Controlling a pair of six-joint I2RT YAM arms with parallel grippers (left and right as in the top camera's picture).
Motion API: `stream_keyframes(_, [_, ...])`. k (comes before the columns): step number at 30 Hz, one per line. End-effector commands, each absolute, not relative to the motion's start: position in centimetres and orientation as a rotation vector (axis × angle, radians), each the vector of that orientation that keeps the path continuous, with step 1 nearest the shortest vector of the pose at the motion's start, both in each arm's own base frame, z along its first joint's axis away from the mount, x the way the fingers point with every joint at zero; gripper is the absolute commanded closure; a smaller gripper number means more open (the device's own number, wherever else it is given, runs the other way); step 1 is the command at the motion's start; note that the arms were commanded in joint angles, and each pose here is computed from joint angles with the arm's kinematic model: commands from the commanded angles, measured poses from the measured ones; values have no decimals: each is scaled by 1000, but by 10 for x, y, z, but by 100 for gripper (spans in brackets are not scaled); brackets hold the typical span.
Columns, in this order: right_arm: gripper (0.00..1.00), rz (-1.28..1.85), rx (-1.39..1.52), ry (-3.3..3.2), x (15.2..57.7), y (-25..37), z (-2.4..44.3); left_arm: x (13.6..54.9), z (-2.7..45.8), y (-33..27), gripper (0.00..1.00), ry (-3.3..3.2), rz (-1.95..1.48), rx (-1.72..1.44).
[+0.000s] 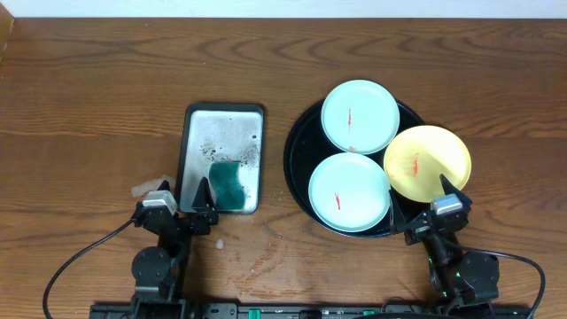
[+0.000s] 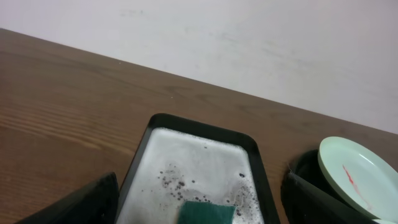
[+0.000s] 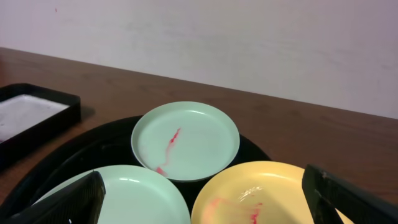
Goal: Clean dirty plates on tray and stack at the side
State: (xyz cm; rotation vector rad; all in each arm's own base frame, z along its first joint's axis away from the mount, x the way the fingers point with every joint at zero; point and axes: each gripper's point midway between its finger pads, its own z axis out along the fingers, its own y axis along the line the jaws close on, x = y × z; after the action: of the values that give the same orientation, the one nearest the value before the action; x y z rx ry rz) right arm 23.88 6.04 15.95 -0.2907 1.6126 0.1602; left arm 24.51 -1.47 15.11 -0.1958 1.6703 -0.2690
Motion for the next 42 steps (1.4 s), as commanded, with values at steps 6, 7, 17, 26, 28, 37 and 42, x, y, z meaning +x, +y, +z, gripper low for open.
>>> stream_keyframes(6, [1, 148, -292, 1610, 239, 58, 159, 244, 137, -11, 16, 1716, -232, -201])
stream_keyframes(7, [1, 148, -292, 1610, 239, 58, 159, 244, 137, -11, 16, 1716, -232, -201])
stream_keyframes(17, [1, 148, -292, 1610, 239, 58, 159, 244, 137, -11, 16, 1716, -232, -202])
stream_keyframes(26, [1, 181, -323, 1601, 237, 65, 160, 244, 141, -21, 16, 1709, -284, -164])
stream_keyframes(28, [1, 208, -348, 1592, 235, 71, 161, 244, 146, -26, 16, 1690, -312, -138])
stream_keyframes(37, [1, 218, -358, 1590, 234, 73, 162, 244, 160, -31, 16, 1639, -340, -107])
stream_keyframes(42, [1, 219, -358, 1590, 234, 73, 162, 244, 159, -31, 16, 1644, -340, -108])
